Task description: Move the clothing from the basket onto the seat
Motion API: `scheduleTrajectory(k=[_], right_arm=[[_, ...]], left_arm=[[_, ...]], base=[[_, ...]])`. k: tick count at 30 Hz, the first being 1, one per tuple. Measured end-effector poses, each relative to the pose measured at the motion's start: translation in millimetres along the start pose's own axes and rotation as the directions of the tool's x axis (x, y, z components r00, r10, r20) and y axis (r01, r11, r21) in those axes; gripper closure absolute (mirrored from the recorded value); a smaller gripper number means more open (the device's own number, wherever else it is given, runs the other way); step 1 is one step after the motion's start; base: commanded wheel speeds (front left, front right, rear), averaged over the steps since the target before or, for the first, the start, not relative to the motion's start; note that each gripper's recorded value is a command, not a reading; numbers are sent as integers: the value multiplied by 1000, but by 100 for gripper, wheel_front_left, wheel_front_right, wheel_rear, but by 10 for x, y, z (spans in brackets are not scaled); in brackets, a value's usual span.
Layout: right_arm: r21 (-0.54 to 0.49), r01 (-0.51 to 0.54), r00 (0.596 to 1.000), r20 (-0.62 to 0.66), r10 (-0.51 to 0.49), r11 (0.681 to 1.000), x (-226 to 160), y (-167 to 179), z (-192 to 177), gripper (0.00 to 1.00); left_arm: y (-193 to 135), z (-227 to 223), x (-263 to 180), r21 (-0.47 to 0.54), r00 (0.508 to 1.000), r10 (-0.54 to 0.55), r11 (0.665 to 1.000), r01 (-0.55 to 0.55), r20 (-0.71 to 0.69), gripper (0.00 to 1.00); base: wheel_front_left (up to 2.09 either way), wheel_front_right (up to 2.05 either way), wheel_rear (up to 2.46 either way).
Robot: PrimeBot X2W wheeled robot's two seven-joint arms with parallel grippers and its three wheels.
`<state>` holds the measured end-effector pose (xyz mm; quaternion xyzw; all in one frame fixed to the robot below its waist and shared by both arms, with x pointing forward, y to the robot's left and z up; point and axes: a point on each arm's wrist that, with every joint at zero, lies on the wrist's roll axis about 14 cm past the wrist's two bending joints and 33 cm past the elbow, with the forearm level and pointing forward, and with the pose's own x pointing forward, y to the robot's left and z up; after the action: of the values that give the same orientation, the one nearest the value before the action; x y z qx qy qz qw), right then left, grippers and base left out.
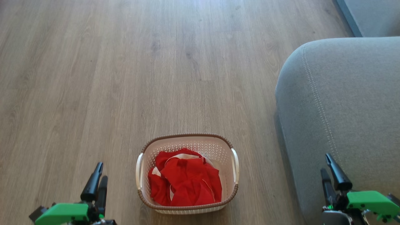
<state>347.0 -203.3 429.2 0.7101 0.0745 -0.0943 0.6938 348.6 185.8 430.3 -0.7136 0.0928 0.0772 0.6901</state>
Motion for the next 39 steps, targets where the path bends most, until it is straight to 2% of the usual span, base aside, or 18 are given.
scheduleTrajectory(k=[2, 15, 24, 30, 39], right_arm=[[-1, 17, 1000, 5, -17, 1000, -34, -61, 12, 0], [-73, -12, 999, 45, 16, 997, -20, 53, 90, 0], [-162, -49, 995, 75, 62, 986, 5, 214, 166, 0], [-260, -99, 989, 84, 124, 961, 46, 433, 187, 0], [-399, -142, 979, 80, 188, 906, 68, 652, 167, 0]], left_arm=[[78, 10, -40, -2, 1000, 21, 1000, -21, 7, 0], [-30, 123, -18, 17, 998, -11, 1000, 10, 60, 0], [-238, 247, 28, 81, 992, -69, 995, 61, 107, 0], [-317, 359, 16, 130, 985, -93, 989, 74, 147, 0], [-537, 391, 40, 222, 974, -158, 968, 120, 164, 0]], base=[[0, 0, 0], [0, 0, 0], [0, 0, 0], [0, 0, 0], [0, 0, 0]])
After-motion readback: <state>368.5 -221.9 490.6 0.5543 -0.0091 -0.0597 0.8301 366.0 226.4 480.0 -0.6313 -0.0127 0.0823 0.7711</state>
